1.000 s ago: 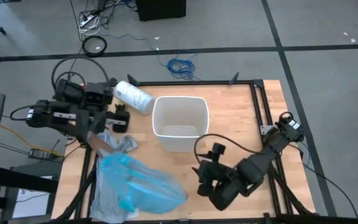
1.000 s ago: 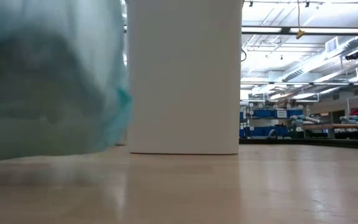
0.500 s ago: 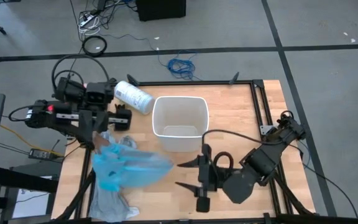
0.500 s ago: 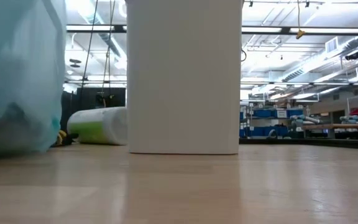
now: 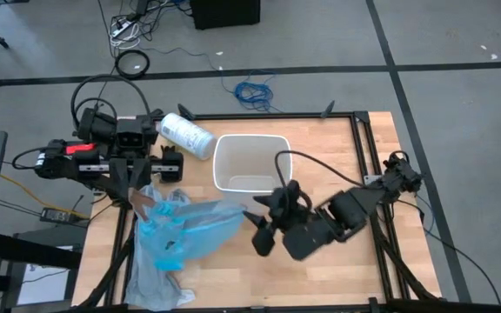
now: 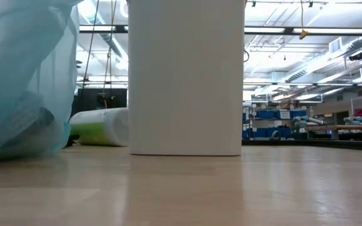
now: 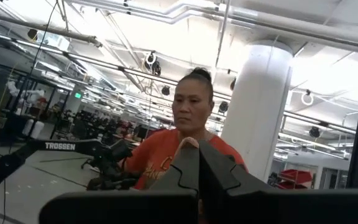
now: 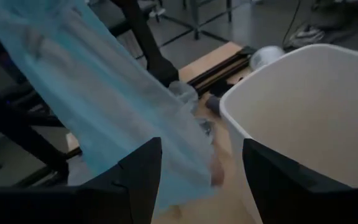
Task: Place trash/remove bag and relplace
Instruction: Remove the blue trash bag from the trash bin, then close the blue trash bag
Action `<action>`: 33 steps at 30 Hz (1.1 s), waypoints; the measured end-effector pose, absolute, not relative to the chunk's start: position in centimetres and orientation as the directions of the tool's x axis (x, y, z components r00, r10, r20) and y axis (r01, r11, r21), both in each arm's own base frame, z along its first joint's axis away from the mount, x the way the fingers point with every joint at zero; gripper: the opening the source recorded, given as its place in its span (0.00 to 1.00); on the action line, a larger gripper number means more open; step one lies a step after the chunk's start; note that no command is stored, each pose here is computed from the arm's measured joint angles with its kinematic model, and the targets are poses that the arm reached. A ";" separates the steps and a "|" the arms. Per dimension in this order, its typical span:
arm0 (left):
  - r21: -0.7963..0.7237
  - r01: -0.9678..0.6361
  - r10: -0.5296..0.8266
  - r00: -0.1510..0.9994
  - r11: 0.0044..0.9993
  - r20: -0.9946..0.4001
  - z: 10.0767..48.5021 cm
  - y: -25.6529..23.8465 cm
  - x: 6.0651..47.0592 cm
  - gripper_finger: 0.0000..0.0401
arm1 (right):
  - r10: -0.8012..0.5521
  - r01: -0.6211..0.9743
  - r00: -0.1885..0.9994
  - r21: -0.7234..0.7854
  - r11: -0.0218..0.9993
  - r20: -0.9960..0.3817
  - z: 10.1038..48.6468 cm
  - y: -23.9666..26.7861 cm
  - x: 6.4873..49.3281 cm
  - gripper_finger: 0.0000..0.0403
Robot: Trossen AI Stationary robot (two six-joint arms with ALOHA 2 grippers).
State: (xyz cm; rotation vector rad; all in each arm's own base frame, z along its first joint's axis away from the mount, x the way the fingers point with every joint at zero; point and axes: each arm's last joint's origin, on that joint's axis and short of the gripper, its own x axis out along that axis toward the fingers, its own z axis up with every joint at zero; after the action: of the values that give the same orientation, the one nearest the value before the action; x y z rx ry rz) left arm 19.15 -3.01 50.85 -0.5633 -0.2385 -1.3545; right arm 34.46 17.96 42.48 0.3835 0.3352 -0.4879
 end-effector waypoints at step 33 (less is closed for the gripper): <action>-0.170 0.982 -0.875 0.150 0.079 0.459 50.8 -4.3 18.9 0.01 | -0.096 0.448 0.760 0.411 0.794 -0.642 40.9 15.4 35.8 0.44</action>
State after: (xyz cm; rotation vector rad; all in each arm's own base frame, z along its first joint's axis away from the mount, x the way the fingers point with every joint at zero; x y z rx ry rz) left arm 18.88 -4.27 50.81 -0.4919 -0.2643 -1.4137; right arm 35.77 15.38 40.89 0.5859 0.6449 -0.3151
